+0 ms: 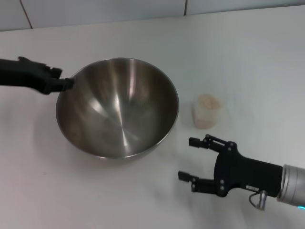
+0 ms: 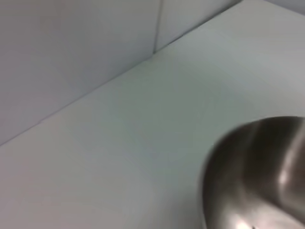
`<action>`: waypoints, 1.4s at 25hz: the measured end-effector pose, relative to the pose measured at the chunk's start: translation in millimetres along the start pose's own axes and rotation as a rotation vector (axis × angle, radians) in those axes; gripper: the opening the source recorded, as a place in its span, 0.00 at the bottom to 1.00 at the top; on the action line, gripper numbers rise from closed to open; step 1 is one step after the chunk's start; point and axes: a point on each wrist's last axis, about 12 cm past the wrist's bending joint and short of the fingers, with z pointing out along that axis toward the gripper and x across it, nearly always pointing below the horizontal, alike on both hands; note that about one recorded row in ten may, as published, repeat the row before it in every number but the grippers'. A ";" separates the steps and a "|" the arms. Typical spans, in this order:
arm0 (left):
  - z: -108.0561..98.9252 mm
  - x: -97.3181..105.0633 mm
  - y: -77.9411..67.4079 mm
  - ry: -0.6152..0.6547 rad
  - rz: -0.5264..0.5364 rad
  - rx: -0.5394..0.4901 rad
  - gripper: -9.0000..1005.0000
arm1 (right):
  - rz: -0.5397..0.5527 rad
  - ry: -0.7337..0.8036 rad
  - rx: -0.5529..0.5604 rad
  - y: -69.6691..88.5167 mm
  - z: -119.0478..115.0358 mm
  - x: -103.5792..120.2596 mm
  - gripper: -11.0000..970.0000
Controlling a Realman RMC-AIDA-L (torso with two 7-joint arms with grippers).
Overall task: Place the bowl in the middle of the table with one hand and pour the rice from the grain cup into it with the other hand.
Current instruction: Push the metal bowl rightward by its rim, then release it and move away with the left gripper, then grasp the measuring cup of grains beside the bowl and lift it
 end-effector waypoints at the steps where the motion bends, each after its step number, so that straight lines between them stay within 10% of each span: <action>1: -6.3 3.3 -2.1 -0.011 0.029 0.008 0.33 | 0.005 -0.006 0.022 -0.6 -1.9 0.3 0.86; 11: -64.0 74.3 -36.2 -0.354 0.267 0.058 0.65 | 0.047 -0.075 0.287 -10.1 -26.5 2.7 0.86; 17: -69.5 103.4 -52.2 -0.349 0.328 0.131 0.87 | 0.068 -0.104 0.423 -15.7 -38.9 4.2 0.86; 35: -65.0 108.5 -45.4 -0.302 0.244 0.149 0.86 | 0.074 -0.033 0.624 -35.2 -30.7 14.7 0.86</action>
